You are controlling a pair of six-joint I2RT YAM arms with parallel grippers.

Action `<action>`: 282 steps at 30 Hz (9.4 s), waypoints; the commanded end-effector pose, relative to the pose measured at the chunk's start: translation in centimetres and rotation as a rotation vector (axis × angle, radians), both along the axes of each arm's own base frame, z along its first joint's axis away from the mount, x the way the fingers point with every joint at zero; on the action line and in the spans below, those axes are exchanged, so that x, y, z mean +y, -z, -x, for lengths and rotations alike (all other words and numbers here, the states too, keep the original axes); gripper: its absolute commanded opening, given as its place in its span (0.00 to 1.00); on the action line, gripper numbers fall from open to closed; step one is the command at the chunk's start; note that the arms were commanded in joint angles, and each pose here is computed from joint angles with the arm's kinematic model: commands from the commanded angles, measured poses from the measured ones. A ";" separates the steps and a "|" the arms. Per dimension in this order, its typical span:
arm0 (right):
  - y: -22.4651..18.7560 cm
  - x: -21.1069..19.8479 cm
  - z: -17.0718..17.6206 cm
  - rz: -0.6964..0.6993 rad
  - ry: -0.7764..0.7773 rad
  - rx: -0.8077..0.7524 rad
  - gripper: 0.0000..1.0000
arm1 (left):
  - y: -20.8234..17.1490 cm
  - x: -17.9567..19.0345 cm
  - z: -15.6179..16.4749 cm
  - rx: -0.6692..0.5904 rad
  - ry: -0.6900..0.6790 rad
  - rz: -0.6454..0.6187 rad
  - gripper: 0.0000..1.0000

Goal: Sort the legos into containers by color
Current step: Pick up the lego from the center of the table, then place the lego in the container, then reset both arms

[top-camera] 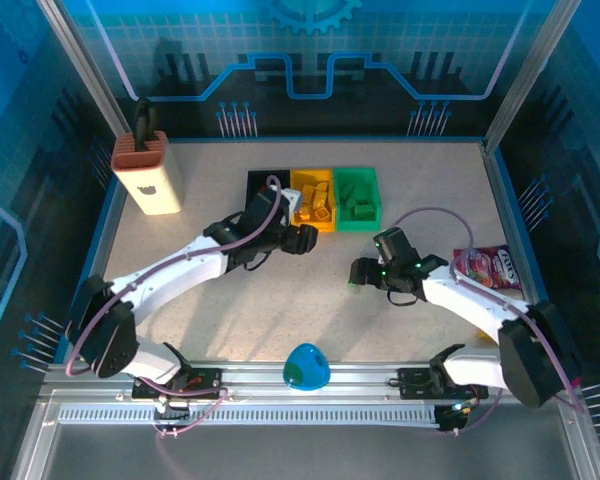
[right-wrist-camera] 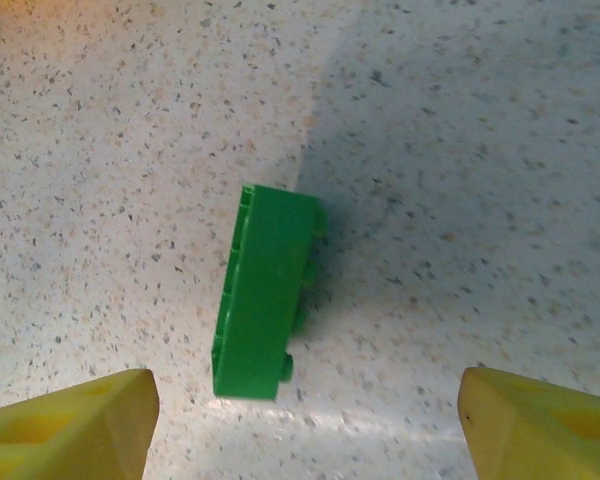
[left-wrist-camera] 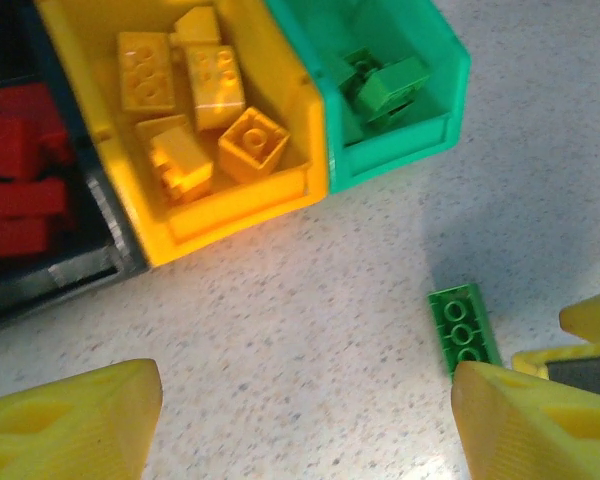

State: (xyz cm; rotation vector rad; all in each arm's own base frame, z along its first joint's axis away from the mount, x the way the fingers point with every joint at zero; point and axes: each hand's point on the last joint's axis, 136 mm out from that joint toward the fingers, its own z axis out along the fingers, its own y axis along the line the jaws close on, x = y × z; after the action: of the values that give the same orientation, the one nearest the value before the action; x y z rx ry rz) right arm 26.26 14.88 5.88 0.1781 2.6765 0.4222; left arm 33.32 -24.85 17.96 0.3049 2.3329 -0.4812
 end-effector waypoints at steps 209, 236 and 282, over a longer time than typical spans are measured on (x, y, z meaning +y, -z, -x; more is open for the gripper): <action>-9.1 -14.9 -3.7 0.493 0.218 -1.082 1.00 | 3.0 25.0 2.0 -0.706 -0.727 -0.312 0.99; -5.8 -12.0 -8.8 0.426 0.031 -1.038 1.00 | 3.6 26.6 -0.4 -0.755 -0.764 -0.235 0.99; -4.4 -14.9 -12.5 0.413 0.135 -0.847 1.00 | 7.2 26.3 -4.5 -0.588 -0.606 -0.148 0.99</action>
State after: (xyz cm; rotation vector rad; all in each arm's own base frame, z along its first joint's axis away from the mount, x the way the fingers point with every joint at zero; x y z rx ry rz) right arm 38.16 0.37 9.04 -0.0005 1.8775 -0.1328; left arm 37.58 1.36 9.13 -0.1649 1.8383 0.0825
